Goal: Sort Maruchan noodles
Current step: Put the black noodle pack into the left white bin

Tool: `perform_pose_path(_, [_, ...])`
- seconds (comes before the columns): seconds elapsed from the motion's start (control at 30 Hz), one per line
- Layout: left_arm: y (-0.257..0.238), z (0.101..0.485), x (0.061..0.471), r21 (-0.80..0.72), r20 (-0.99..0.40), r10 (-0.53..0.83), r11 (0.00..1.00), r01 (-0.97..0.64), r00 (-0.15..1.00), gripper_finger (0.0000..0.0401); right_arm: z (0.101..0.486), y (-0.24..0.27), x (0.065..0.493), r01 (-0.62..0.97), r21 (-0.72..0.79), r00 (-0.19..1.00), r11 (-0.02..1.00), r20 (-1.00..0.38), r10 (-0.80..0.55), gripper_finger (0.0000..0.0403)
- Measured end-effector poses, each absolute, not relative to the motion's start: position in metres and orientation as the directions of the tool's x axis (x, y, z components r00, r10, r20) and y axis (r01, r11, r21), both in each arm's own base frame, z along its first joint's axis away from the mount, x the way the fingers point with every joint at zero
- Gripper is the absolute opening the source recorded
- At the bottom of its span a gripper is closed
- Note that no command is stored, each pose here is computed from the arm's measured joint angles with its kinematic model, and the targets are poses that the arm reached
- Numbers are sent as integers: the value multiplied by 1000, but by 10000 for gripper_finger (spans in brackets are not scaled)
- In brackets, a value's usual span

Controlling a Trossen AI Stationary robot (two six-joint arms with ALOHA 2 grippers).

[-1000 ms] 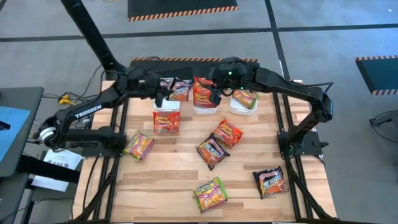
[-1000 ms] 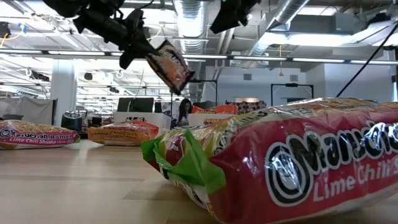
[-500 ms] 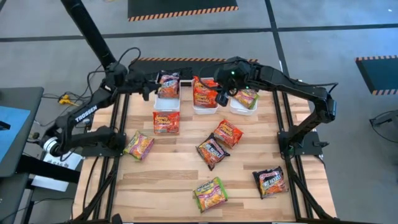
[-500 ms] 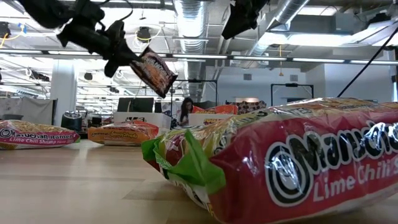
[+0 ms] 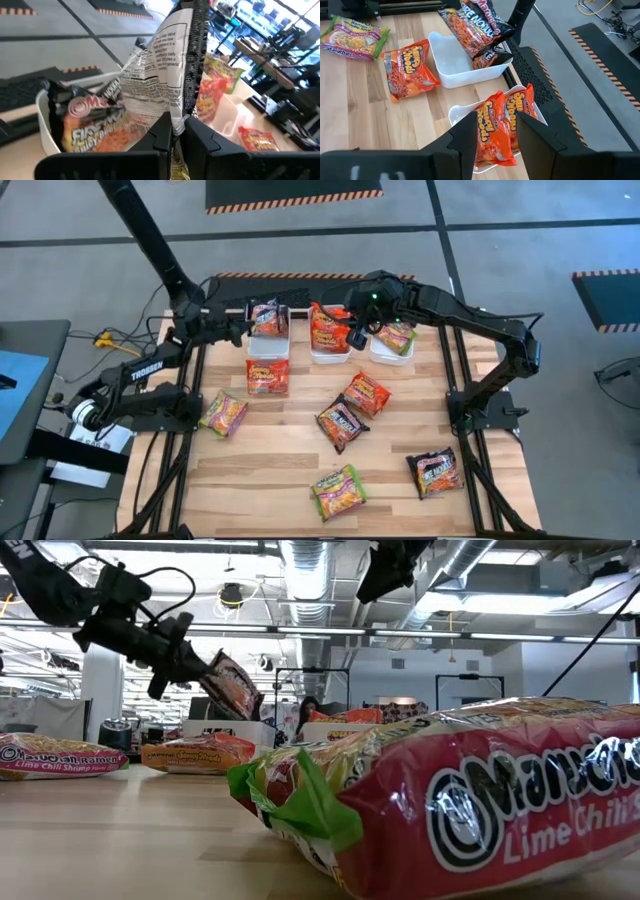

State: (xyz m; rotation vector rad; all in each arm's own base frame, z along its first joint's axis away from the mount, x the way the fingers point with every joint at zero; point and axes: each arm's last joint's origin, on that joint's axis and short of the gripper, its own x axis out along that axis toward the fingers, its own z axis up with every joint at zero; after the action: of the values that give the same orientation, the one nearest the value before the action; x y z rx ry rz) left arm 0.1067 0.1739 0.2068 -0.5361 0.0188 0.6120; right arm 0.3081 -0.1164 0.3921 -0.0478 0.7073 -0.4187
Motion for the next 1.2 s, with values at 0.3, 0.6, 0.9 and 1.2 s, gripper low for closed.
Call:
perform_pose_path(0.3, [189,186,116,-507,-207,500,680,-530,841,15,392,-116,308,361,-178,682,915,-619,-389,157])
perform_pose_path(0.6, [198,172,121,-550,-205,489,659,-513,848,16,392,-116,308,377,-158,680,913,-622,-389,157])
perform_pose_path(0.9, [201,167,120,-548,-241,546,605,-577,802,47,392,-116,308,378,-156,679,912,-623,-388,157])
perform_pose_path(1.2, [198,157,120,-578,-323,490,575,-579,810,120,392,-116,308,378,-156,679,913,-623,-388,157])
